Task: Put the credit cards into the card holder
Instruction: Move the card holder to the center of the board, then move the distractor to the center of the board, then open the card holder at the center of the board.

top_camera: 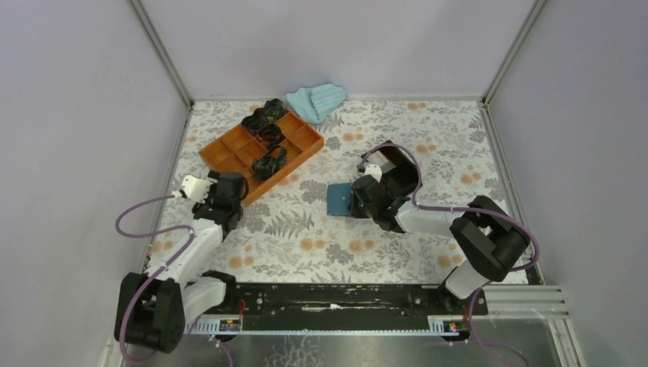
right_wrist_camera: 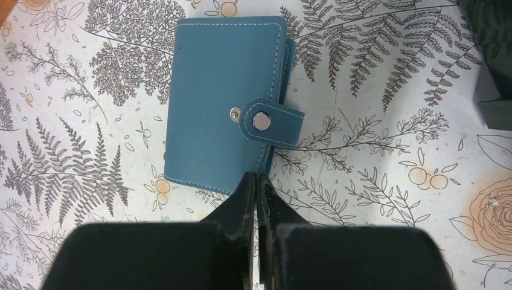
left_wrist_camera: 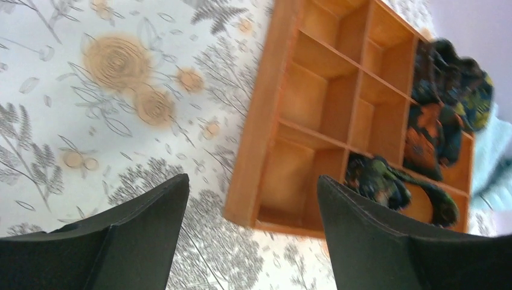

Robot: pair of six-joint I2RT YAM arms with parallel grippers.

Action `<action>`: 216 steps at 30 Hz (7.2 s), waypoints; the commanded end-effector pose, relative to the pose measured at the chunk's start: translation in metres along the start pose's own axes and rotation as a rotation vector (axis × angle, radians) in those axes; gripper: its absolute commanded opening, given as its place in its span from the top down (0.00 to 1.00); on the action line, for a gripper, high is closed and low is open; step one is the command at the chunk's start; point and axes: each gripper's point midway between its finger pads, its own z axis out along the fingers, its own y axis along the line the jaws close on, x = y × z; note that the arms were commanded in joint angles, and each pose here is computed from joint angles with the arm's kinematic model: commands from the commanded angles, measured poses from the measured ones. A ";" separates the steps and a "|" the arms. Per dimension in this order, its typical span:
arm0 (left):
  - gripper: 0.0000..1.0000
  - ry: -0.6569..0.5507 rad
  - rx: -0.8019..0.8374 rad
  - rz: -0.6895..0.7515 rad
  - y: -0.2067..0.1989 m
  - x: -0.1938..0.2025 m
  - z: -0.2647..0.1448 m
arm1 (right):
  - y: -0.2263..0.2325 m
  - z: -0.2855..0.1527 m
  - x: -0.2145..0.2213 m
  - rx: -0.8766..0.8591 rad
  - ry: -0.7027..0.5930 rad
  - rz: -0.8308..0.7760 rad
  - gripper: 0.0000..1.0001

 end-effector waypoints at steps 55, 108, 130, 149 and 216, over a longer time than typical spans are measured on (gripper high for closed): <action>0.95 0.310 -0.019 0.607 -0.050 0.013 0.181 | 0.020 -0.011 -0.014 -0.074 -0.028 -0.050 1.00; 0.80 0.194 0.482 0.991 -0.314 0.118 0.191 | 0.021 0.018 -0.008 -0.019 0.034 -0.087 1.00; 0.21 0.172 0.491 0.834 -0.320 0.049 0.127 | 0.035 -0.002 -0.043 -0.038 -0.036 -0.122 1.00; 0.19 0.689 0.593 0.772 -0.228 0.173 -0.048 | 0.037 -0.024 -0.061 -0.002 -0.039 -0.332 1.00; 0.31 0.873 0.637 0.751 -0.178 0.240 -0.099 | 0.066 -0.030 -0.045 0.030 -0.017 -0.481 1.00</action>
